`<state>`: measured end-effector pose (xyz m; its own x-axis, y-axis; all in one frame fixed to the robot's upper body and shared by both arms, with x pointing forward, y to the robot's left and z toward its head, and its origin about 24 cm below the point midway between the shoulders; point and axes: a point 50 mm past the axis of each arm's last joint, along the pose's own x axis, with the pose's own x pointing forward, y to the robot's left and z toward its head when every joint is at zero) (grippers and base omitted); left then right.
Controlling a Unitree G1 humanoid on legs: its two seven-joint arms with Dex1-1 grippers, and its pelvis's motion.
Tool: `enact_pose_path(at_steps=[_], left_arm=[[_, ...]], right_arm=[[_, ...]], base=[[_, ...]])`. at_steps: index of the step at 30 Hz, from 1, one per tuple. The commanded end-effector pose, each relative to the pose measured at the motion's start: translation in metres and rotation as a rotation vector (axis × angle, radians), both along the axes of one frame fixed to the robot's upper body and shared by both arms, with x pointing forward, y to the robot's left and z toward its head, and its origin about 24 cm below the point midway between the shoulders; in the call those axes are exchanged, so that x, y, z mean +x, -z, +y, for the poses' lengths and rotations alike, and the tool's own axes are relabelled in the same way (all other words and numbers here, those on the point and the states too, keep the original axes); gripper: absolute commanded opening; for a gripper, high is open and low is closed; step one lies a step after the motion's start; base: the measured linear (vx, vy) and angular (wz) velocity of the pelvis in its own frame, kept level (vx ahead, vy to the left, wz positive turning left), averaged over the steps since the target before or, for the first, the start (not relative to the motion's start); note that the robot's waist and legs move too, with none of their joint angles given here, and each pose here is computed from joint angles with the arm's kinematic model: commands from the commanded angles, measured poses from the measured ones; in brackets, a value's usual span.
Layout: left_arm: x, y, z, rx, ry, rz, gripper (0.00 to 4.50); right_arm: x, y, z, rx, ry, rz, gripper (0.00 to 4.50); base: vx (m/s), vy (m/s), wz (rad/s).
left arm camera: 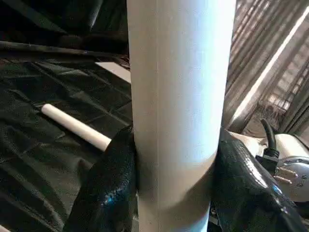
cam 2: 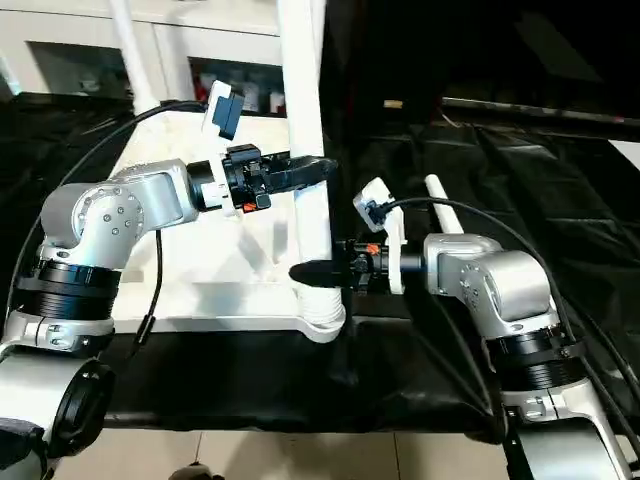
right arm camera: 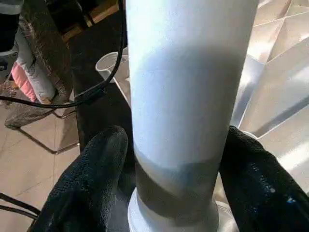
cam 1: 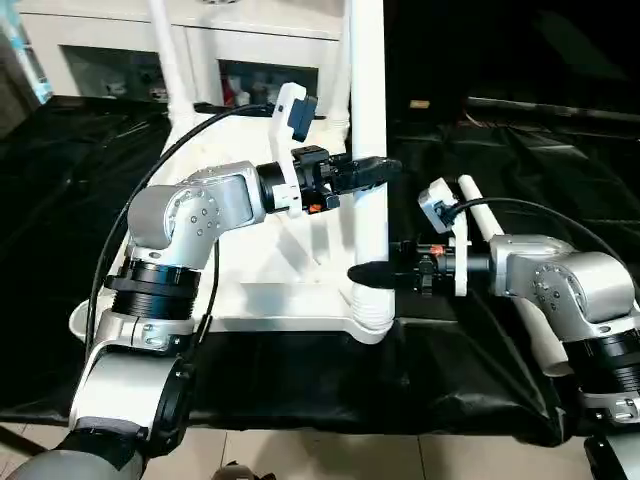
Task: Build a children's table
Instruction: Pick table leg
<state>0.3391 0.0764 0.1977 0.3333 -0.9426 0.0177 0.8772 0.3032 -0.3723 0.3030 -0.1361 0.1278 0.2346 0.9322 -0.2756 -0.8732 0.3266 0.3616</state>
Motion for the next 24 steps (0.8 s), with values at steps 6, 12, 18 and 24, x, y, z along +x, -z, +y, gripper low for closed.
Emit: enact_pose_path(at_steps=[6,12,18,24], left_arm=[[-0.0068,-0.0117,-0.0094,0.011,0.071,-0.053,1.82],[-0.0087,-0.0118,-0.011,0.015,0.093,-0.06,1.82],[-0.0089,-0.0134,-0.0112,0.009,0.096,-0.06,1.82],[-0.0096,-0.0137,-0.0122,0.006,0.102,-0.061,1.82]], right_arm=[[-0.0023,0.0021,0.0019,-0.009,-0.019,-0.005,3.04],[-0.0019,0.0054,0.0025,-0.025,-0.015,-0.001,2.68],[-0.0026,0.0065,0.0034,-0.026,-0.026,0.005,2.24],[-0.0031,0.0079,0.0038,-0.027,-0.031,0.011,1.92]], base=[[0.0,0.0,0.0],[0.0,0.0,0.0],[0.0,0.0,0.0],[0.0,0.0,0.0]])
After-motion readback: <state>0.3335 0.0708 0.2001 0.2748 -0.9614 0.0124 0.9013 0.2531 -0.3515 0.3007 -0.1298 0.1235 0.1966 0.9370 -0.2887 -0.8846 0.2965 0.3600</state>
